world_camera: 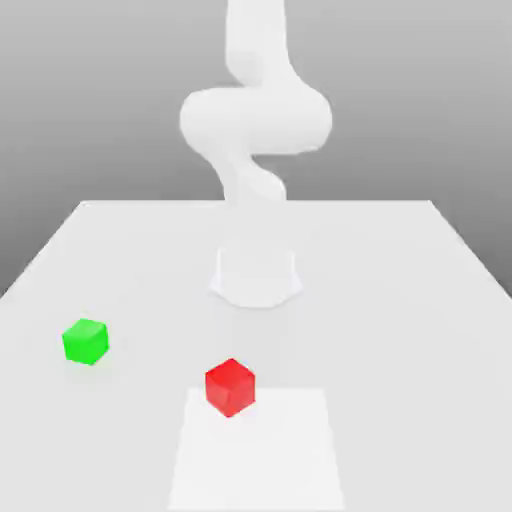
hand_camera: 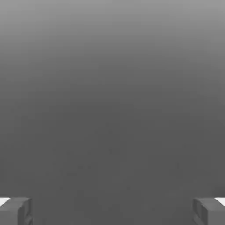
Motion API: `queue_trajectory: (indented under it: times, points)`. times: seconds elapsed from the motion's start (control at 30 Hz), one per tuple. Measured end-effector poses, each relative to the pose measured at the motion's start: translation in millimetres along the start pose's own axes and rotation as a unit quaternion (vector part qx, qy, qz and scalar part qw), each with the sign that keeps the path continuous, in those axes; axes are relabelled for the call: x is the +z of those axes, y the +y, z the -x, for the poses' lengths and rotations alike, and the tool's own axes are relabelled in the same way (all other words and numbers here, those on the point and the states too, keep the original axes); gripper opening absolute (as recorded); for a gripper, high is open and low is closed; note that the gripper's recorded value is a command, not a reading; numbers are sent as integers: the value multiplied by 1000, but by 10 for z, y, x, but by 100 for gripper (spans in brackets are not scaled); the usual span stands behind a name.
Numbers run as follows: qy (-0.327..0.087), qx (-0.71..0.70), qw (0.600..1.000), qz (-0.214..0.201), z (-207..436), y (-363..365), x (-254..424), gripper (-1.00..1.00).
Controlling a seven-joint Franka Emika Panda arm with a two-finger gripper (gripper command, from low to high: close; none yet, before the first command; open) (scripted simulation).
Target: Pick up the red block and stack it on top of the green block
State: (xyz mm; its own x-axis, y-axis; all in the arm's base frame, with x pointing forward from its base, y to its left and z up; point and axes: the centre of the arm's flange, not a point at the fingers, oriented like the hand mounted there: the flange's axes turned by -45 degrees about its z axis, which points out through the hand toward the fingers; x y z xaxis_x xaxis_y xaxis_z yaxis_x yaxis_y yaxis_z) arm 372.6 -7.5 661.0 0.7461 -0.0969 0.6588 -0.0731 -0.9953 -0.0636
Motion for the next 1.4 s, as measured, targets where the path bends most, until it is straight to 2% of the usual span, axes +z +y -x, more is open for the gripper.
queue_trajectory:
  times: [0.3, 0.6, 0.77, 0.8, 1.03, 1.3, 1.4]
  points:
    - [-160, 169, 972, 46, 1161, 320, 1948, 0]
    - [-305, 324, 883, 149, 3195, 604, 3162, 0]
    - [-316, 336, 873, 157, 3627, 645, 3506, 0]
    - [-316, 336, 873, 157, 3685, 648, 3555, -100]
    - [-316, 336, 873, 158, 3695, 647, 3565, -100]
    - [-316, 336, 873, 158, 3316, 615, 3134, -100]
    - [-311, 343, 871, 161, 3217, 899, 3021, -100]
